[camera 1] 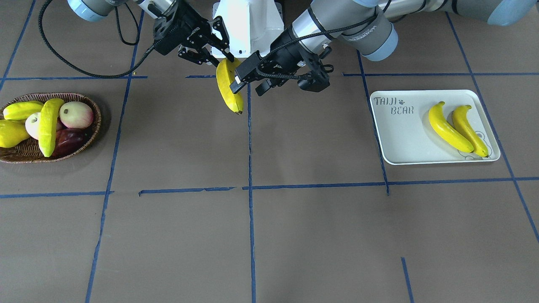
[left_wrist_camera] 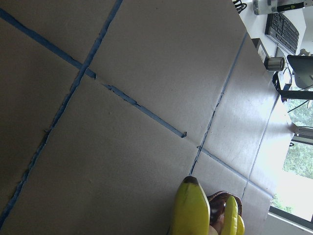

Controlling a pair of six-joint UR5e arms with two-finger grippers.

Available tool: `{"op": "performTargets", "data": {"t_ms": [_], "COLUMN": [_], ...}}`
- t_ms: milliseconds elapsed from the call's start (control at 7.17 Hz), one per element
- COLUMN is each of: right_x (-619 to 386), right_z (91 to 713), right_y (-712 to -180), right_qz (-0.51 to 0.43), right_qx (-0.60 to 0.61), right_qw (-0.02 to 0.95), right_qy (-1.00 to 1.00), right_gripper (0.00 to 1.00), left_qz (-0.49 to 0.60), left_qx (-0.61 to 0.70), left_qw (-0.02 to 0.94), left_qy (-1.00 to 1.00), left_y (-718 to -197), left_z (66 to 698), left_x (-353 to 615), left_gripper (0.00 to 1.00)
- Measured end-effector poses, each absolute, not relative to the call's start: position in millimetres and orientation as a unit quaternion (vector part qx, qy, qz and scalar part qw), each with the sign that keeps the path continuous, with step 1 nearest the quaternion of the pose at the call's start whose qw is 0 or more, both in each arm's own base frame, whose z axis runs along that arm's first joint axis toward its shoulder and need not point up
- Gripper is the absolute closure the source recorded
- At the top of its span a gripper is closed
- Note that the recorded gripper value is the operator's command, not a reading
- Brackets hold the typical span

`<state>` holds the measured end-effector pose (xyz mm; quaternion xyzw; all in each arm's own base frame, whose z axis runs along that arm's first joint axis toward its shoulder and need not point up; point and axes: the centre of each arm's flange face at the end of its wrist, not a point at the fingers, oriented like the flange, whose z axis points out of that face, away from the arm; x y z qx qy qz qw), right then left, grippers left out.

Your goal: Transfer all bananas from basket to plate

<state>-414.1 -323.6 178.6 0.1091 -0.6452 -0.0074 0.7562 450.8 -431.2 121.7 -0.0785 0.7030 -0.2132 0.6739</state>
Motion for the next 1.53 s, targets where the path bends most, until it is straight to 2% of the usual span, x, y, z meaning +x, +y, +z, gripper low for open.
{"op": "performTargets", "data": {"t_ms": [418,558,697,836,976,1115,1534], "right_x": [-421,-421,-421,-422,-422,-423,-421], "right_z": [175,175,175,175,175,175,172], "right_y": [-318,-318,-318,-317,-316,-315,-312], "right_qz": [-0.012,-0.012,-0.013,-0.013,-0.014,-0.016,-0.018], "right_qx": [0.105,0.105,0.105,0.104,0.104,0.103,0.103], "right_qw": [0.756,0.756,0.756,0.756,0.755,0.755,0.753], "right_qy": [-0.646,-0.646,-0.646,-0.646,-0.647,-0.647,-0.650], "right_gripper": [1.00,1.00,0.99,0.97,0.33,0.00,0.00], "left_qz": [-0.207,-0.208,-0.208,-0.209,-0.211,-0.211,-0.211], "left_qx": [-0.087,-0.086,-0.086,-0.087,-0.089,-0.089,-0.085], "left_qw": [0.672,0.671,0.671,0.670,0.670,0.670,0.674], "left_qy": [0.706,0.707,0.707,0.707,0.707,0.706,0.703], "left_y": [-411,-406,-403,-402,-402,-402,-404], "left_z": [115,114,113,113,114,116,122], "left_x": [471,476,479,480,480,480,479], "left_gripper": [0.03,0.17,0.85,1.00,1.00,1.00,1.00]}}
